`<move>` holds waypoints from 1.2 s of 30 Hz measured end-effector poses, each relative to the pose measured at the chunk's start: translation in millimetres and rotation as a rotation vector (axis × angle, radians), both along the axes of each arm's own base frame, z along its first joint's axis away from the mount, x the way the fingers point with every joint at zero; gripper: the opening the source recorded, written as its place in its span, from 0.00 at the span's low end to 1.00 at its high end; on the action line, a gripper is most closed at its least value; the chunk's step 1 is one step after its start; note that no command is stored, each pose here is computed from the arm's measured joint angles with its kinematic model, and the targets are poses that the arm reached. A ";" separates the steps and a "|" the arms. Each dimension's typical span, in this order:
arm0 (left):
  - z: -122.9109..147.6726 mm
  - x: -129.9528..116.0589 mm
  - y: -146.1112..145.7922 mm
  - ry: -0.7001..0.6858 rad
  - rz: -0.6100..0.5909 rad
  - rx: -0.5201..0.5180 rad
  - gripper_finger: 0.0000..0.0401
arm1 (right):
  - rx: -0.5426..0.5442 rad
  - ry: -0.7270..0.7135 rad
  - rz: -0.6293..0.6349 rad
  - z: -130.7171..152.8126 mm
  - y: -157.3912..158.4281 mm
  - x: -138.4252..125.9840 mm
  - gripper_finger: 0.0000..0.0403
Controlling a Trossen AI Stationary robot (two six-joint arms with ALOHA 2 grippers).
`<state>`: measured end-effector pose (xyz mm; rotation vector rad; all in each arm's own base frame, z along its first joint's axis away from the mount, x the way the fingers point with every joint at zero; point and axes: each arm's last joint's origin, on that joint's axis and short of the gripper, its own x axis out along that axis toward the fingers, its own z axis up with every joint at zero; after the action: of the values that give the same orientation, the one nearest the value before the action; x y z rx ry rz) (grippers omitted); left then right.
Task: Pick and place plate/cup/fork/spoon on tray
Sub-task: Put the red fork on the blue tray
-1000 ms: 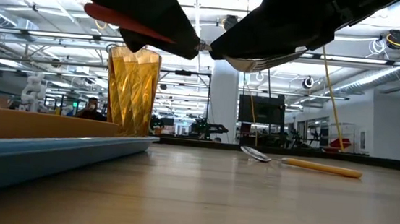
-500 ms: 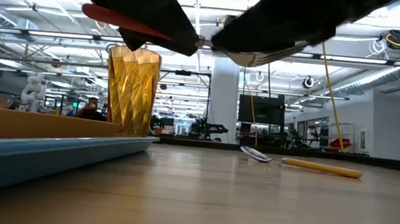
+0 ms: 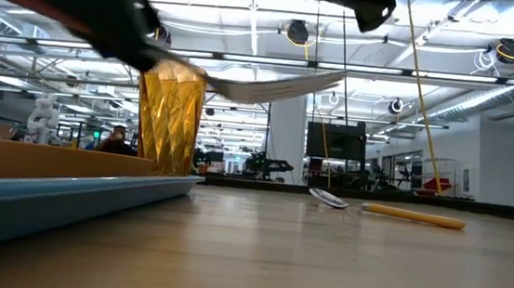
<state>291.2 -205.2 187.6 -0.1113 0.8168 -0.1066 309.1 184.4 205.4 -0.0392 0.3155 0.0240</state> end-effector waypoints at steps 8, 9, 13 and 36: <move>-5.4 -36.9 -32.8 0.055 -0.015 0.034 0.17 | -0.019 -0.009 -0.017 1.4 0.6 -1.2 0.36; -6.1 -41.4 -36.0 0.061 -0.019 0.041 0.17 | -0.018 -0.011 -0.020 1.7 0.1 -0.8 0.36; -9.1 -59.7 -46.3 0.091 -0.016 0.072 0.17 | -0.005 -0.032 -0.024 3.8 -1.1 0.7 0.36; -40.1 -127.6 -56.5 0.160 0.080 0.147 0.17 | 0.024 -0.053 -0.091 5.2 -6.6 3.7 0.36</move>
<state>163.6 -261.7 147.5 -0.0139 0.9756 0.0379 312.7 177.8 210.5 -0.0014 0.2640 -0.0632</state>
